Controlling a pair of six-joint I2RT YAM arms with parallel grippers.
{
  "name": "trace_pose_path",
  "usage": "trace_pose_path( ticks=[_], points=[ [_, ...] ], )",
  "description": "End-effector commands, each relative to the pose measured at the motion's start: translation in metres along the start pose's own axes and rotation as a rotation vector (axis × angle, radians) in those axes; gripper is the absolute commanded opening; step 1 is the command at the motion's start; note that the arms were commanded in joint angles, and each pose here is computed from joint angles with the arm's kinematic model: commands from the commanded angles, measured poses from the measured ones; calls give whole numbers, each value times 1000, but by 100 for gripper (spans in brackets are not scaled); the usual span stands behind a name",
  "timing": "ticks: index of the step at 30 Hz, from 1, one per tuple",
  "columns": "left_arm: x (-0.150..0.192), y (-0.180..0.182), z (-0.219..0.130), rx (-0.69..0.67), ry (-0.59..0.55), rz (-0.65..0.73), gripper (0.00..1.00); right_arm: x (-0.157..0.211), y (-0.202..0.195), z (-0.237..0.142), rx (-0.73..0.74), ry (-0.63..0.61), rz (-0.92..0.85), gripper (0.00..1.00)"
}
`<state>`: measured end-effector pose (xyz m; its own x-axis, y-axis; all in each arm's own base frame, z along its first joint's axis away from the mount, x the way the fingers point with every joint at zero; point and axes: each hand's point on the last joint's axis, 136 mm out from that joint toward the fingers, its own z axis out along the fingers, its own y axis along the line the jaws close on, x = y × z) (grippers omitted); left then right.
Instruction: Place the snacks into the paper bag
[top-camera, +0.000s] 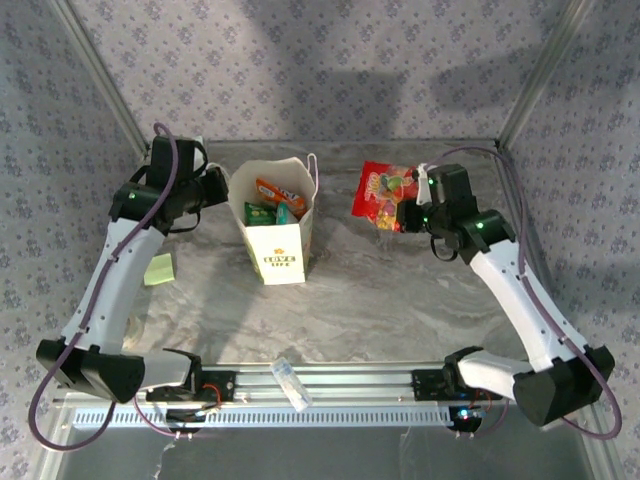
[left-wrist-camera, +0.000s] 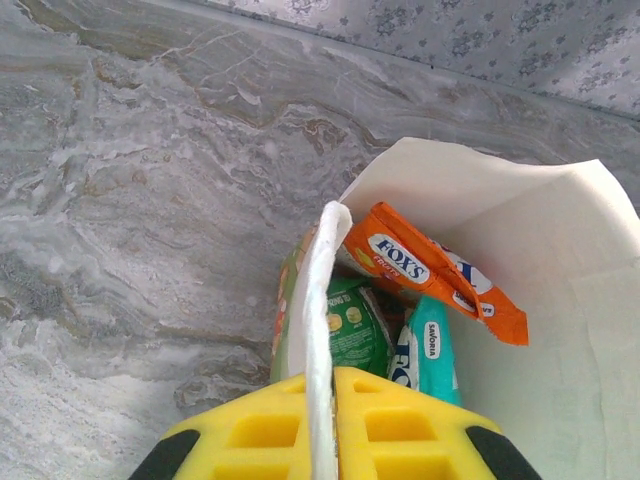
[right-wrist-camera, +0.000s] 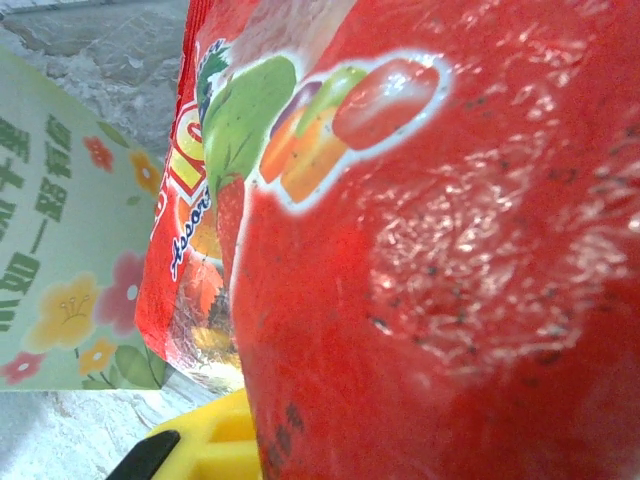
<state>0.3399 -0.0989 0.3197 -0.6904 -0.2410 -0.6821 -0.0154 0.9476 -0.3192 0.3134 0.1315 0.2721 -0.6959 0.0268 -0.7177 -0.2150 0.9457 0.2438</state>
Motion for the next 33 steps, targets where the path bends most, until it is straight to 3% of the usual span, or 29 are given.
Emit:
trace_pose_path(
  ticks=[1,24,33],
  points=[
    [-5,-4,-10,23,-39,-4,10,-44,16,-42,-33,-181,-6,0],
    [-7,-5,-20,40,-74,-1,9,-104,113,-164,-326,-486,-208,0],
    [-7,-2,-24,32,-77,9,9,-111,160,-164,-503,-447,-294,0]
  ],
)
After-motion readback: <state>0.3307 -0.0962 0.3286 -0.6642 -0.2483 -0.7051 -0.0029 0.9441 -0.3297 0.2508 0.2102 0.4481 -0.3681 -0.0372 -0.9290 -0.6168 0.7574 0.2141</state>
